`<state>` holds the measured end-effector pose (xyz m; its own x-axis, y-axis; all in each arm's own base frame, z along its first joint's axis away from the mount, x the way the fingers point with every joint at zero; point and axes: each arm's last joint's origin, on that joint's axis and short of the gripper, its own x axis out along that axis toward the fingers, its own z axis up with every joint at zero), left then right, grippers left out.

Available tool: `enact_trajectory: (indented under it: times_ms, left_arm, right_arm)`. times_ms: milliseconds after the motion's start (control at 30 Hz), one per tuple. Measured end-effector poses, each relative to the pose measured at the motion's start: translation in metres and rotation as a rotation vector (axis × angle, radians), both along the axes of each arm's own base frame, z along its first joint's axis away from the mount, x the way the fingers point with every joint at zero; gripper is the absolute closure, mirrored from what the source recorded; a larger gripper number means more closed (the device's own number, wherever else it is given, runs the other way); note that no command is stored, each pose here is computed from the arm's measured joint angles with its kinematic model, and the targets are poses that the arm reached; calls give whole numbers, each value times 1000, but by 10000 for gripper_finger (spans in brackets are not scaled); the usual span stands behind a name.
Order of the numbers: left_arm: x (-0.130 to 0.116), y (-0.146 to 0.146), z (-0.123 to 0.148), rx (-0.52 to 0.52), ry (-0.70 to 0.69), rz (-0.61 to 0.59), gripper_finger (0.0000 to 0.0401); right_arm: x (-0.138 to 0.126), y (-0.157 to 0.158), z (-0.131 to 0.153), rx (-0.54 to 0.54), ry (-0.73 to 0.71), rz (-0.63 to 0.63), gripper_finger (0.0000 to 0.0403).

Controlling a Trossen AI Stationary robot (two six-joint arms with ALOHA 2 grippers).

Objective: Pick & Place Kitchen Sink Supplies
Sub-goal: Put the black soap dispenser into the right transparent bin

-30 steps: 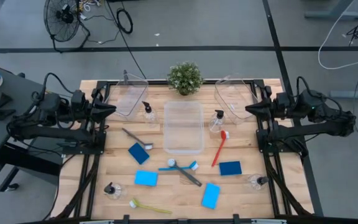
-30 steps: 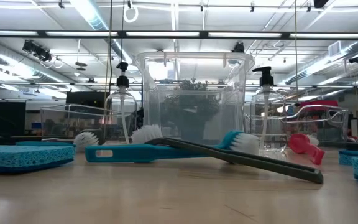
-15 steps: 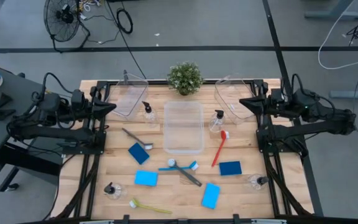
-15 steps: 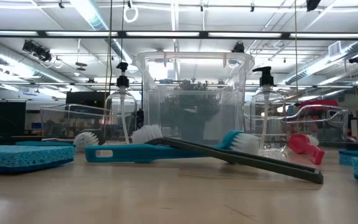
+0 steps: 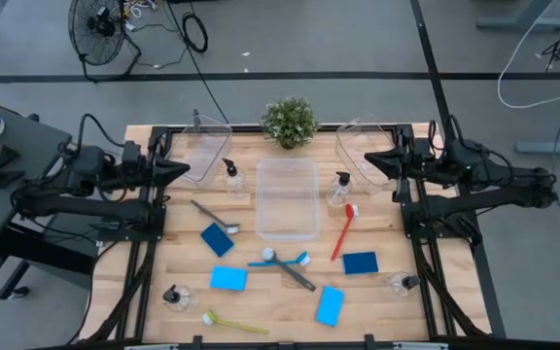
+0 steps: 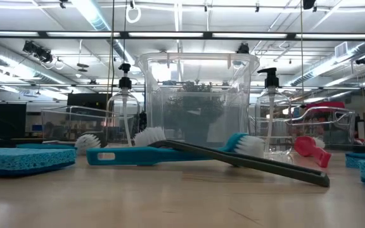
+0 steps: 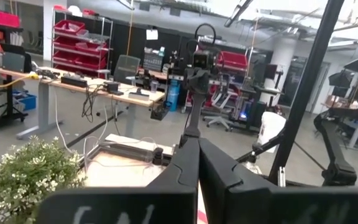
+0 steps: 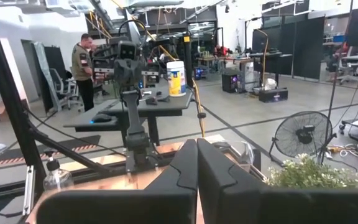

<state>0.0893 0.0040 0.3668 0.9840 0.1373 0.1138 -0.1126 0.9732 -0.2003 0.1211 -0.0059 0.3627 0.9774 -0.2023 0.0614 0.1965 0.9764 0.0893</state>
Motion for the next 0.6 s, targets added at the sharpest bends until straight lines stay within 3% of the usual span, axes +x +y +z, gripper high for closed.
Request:
enact_trajectory:
  times_ms: [267, 600]
  left_arm:
    - [13, 0, 13, 1, 27, -3, 395]
    - [20, 0, 48, 122, 147, 6, 392]
  right_arm:
    - [0, 0, 4, -2, -38, 0, 401]
    - [-1, 0, 10, -1, -99, 0, 402]
